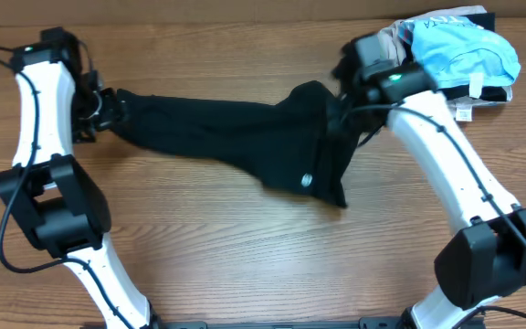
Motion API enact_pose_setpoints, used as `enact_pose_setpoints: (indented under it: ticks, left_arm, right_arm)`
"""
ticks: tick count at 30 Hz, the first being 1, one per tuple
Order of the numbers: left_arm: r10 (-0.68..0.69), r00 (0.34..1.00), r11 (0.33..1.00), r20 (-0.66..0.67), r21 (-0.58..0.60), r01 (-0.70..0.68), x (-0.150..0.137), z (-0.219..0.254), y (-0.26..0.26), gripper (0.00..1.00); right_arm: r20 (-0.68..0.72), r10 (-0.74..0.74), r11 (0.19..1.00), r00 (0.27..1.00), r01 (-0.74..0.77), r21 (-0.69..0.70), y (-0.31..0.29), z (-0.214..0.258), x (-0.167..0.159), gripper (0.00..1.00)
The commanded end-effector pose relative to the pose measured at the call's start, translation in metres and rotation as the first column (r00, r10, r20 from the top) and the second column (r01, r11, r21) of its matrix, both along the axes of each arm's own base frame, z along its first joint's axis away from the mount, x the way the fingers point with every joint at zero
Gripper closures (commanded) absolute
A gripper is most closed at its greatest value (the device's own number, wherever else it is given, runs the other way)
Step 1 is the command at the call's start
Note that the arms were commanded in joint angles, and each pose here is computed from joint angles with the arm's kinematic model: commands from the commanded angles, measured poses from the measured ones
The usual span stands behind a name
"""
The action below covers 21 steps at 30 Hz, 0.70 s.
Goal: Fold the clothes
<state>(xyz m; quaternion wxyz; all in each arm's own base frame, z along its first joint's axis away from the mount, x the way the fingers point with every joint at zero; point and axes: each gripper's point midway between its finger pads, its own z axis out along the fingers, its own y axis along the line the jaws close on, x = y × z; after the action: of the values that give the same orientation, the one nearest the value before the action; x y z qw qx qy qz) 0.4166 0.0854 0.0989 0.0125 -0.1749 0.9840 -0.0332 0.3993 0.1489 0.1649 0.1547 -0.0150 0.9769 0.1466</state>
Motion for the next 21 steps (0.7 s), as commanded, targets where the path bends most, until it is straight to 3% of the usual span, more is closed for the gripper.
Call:
enact_pose_setpoints:
  ticks: [1, 6, 14, 21]
  left_arm:
    - [-0.069, 0.997, 0.998, 0.042, 0.012, 0.069, 0.011, 0.012, -0.021, 0.17]
    - [-0.112, 0.992, 0.993, 0.064, 0.038, 0.110, 0.021, 0.012, -0.045, 0.18]
    - [-0.188, 0.973, 0.982, 0.132, 0.055, 0.182, 0.040, 0.011, -0.072, 0.23]
    - [-0.266, 0.956, 0.964, 0.121, 0.057, 0.260, 0.038, -0.024, -0.093, 0.23]
  right_arm:
    - [0.103, 0.020, 0.999, 0.994, -0.025, 0.041, -0.008, 0.015, 0.024, 0.96]
    - [0.175, 0.010, 0.998, 0.985, -0.020, 0.056, -0.012, 0.023, 0.042, 0.96]
    - [0.163, 0.023, 0.999, 0.986, -0.030, 0.043, -0.013, 0.020, 0.038, 0.96]
    - [0.144, 0.024, 0.999, 0.989, -0.030, 0.039, -0.014, 0.017, 0.034, 0.96]
